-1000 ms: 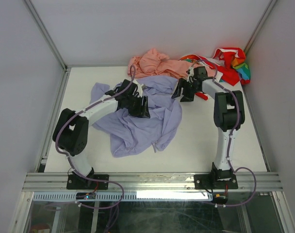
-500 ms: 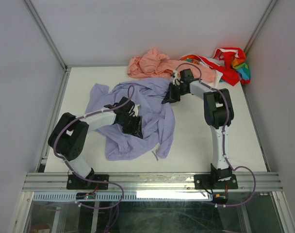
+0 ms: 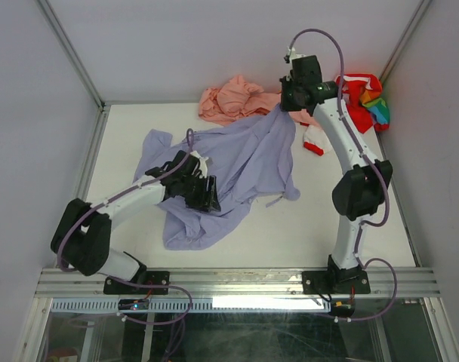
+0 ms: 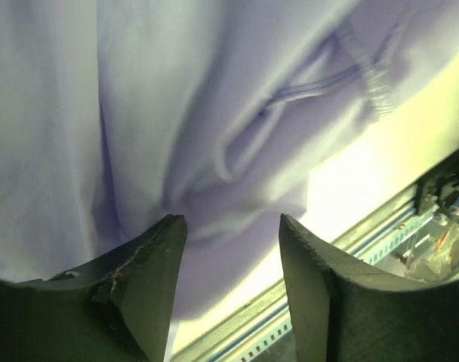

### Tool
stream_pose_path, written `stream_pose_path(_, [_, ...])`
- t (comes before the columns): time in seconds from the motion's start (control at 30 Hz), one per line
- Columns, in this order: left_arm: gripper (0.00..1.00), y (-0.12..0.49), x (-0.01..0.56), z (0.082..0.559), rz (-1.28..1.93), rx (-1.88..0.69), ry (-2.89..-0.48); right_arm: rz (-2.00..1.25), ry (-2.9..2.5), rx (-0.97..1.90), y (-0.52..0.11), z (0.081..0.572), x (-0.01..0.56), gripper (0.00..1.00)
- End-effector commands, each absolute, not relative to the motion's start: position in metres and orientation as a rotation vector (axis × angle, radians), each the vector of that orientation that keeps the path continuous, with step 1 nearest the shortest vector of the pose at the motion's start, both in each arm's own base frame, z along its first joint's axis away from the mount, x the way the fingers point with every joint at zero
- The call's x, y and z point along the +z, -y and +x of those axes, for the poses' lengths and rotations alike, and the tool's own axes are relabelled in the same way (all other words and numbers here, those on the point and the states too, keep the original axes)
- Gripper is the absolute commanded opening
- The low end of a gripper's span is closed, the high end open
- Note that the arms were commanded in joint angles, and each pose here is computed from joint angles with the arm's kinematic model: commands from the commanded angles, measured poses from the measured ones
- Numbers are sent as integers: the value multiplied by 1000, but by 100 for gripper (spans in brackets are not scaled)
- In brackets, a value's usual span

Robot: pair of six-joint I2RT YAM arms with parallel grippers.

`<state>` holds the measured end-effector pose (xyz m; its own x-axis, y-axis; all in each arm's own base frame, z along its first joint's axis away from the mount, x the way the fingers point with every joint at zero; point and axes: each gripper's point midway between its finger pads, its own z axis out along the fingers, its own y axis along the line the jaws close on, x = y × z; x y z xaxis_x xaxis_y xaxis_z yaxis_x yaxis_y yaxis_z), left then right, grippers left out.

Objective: Zip up the jacket

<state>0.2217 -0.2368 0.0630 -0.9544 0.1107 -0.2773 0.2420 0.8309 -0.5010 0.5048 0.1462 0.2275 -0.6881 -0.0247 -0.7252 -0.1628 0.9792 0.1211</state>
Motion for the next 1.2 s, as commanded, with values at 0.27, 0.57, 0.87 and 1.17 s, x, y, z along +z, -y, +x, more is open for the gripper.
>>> stream_pose_path(0.27, [65,211,170,236,64,-866,-2388,-651,-2262,638,-380,381,245,27])
stream_pose_path(0.57, [69,201,178,219,-6,-929,-2338,-783,-2258,805,-380,321,255,60])
stream_pose_path(0.87, [70,207,176,217,7,-979,-2338,-397,-2511,322,-203,324,174,73])
stream_pose_path(1.17, [70,215,162,224,40,-984,-2379,-253,-2555,336,-165,342,109,73])
